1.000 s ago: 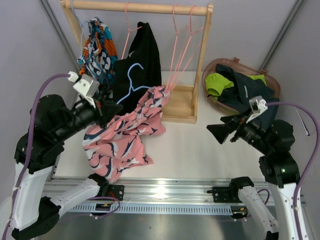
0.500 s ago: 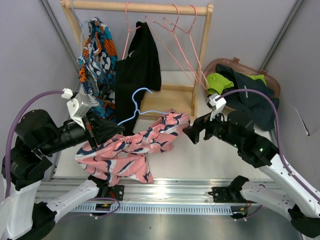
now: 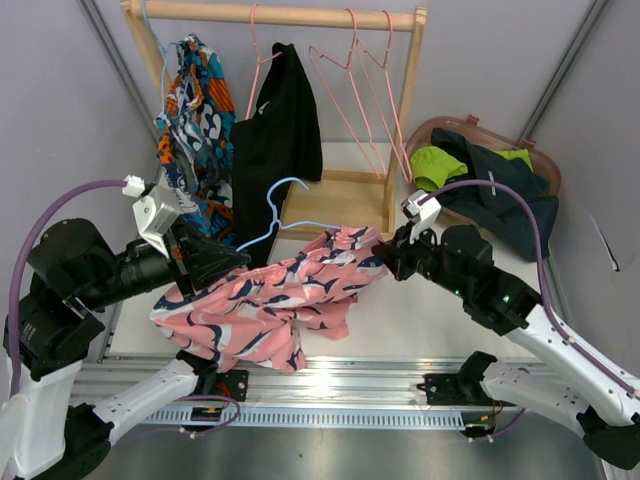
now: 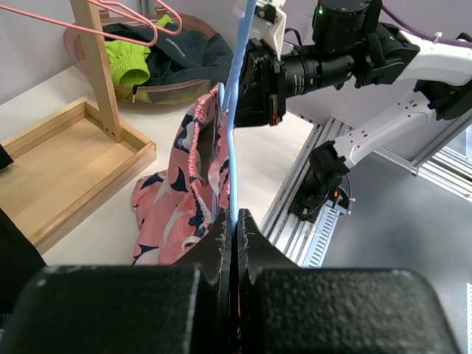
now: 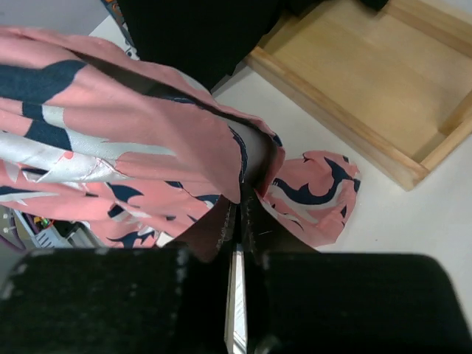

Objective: Remove the shorts from the hanger

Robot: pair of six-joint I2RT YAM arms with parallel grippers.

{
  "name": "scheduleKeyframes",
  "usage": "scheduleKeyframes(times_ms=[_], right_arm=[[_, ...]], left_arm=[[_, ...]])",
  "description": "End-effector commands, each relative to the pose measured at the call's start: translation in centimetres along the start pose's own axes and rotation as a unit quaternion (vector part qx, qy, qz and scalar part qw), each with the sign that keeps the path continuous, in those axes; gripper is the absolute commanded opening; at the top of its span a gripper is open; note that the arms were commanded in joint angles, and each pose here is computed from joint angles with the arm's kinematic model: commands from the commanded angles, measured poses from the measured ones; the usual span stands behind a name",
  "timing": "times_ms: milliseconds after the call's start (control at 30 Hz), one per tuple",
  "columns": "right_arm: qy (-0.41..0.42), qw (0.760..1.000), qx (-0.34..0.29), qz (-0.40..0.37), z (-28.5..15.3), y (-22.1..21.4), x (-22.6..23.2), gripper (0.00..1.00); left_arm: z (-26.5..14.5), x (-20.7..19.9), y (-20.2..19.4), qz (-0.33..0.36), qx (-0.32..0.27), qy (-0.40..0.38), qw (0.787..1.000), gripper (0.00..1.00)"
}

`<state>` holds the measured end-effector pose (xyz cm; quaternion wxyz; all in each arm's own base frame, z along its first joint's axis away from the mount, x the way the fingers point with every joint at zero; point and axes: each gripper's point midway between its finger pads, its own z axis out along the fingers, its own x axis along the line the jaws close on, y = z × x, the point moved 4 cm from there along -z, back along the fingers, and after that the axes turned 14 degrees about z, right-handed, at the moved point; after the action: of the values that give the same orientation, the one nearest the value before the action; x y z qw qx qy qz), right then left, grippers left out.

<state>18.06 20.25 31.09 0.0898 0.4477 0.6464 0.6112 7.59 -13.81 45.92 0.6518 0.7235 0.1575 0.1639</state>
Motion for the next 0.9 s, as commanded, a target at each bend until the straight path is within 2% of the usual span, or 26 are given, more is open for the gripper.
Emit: scheduleKeyframes(times_ms=[0,200,333,467,633,867], right_arm=[[-0.006,1.0,-0.017,-0.002,0.3,0.3,0.2,0.0],[-0.095,0.992,-0.088,-0.007,-2.5,2.7,-2.1,0.0],[-0.19,0.973,-0.127,-0.013,-5.3,5.0,-5.2,0.0],[-0.224,0.963,-0.15,-0.001,-7.3,6.5,-7.0,0.0],[-0.197,0.973,-0.119,0.025,-6.6,4.4,-7.4,0.0],[-0.073,0.995,-0.052,0.051,-3.2,-1.1,-2.7,0.0]], left_arm=[[-0.8,0.1,2.3,0.021,-0.046,0.018,0.999,0.0],[-1.0,0.5,2.0,0.023,-0.041,0.037,0.998,0.0],[-1.0,0.8,1.5,0.023,-0.032,0.046,0.998,0.0],[-1.0,1.0,1.2,0.025,-0.03,0.056,0.998,0.0],[-0.7,1.4,0.7,0.021,-0.023,0.065,0.997,0.0],[0.1,2.4,1.0,0.012,-0.036,0.087,0.995,0.0]])
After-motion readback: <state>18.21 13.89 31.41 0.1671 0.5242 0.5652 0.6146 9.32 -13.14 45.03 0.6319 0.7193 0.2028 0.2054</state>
